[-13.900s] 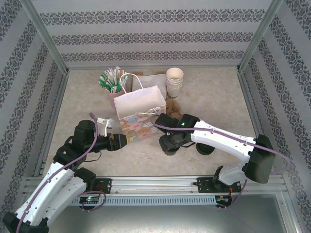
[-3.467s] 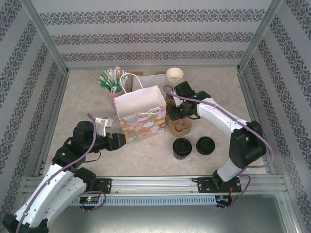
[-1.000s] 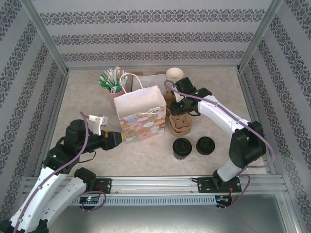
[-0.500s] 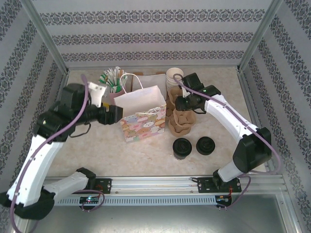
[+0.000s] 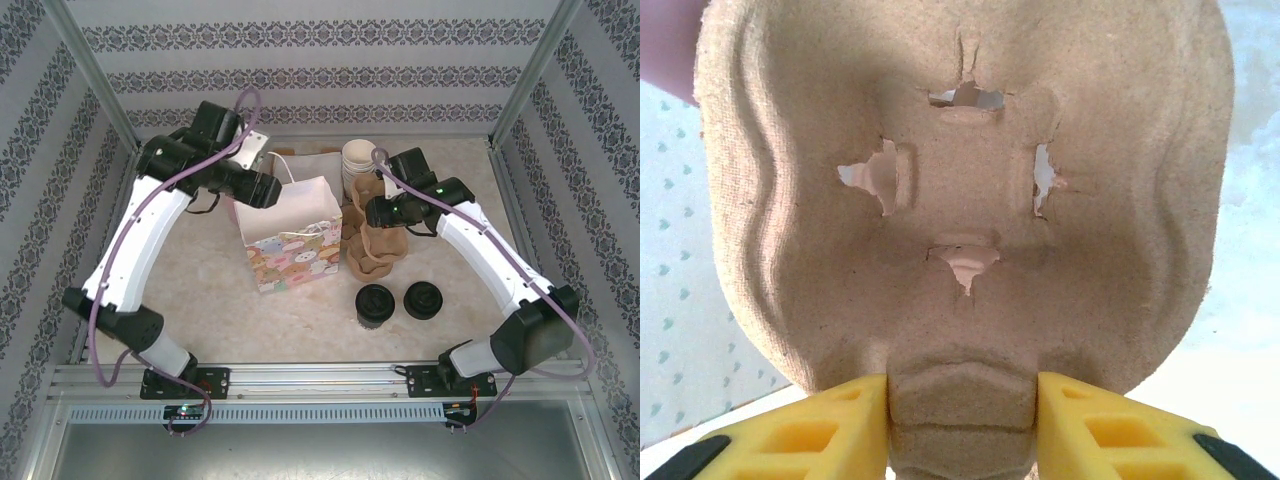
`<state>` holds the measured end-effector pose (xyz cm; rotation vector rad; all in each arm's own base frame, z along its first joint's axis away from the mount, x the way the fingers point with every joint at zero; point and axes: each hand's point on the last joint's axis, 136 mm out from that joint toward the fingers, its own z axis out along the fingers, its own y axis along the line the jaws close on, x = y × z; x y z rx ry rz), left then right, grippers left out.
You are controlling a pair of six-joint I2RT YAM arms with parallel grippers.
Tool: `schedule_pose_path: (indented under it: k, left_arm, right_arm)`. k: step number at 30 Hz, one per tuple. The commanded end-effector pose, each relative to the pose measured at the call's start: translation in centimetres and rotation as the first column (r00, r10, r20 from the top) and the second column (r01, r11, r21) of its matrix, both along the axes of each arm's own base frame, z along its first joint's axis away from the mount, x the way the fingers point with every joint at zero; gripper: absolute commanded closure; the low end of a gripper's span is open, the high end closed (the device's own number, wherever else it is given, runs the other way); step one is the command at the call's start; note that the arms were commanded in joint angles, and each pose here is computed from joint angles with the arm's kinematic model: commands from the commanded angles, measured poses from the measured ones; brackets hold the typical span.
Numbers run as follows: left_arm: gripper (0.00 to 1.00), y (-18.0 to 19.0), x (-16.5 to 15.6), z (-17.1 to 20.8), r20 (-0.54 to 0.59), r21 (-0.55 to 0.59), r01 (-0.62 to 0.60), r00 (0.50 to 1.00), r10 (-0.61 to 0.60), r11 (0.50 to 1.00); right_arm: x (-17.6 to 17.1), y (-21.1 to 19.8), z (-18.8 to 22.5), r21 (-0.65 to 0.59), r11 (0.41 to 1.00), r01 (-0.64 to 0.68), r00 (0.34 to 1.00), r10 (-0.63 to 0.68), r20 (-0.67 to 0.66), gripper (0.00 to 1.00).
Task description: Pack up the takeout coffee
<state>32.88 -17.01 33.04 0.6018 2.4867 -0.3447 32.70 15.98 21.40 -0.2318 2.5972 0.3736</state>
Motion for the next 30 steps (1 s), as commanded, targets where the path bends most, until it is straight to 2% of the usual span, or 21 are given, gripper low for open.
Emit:
schedule_pose_path:
  k: [1, 14, 20, 25, 30]
  left_arm:
    - [0.24, 1.0, -0.5, -1.7, -0.069, 0.125, 0.056, 0.997, -0.047, 0.991]
    - [0.26, 0.9, 2.4, -4.6, -0.134, 0.205, 0.042, 0.991, -0.015, 0.978]
    - [0.25, 1.8, 3.3, -4.6, -0.102, 0.253, 0.005, 0.995, 0.022, 0.967]
    - [0.22, 1.8, 3.6, -3.7, -0.066, 0.235, -0.009, 0.997, 0.025, 0.972]
    - [0.32, 1.5, 2.9, -4.8, -0.117, 0.217, 0.010, 0.993, 0.016, 0.976]
  right_arm:
    - [-0.9, -0.3, 2.0, 0.024, 1.000, -0.019, 0.999, 0.018, 0.035, 0.59]
    - [-2.4, -0.1, 3.8, 0.051, 0.998, -0.043, 0.998, 0.040, 0.049, 0.59]
    - [-2.6, -0.2, 4.0, 0.045, 0.998, -0.049, 0.998, 0.047, 0.045, 0.59]
    - [-2.7, -0.1, 3.9, 0.047, 0.998, -0.052, 0.998, 0.050, 0.043, 0.59]
    - [-2.7, 0.0, 4.0, 0.050, 0.997, -0.054, 0.998, 0.052, 0.041, 0.59]
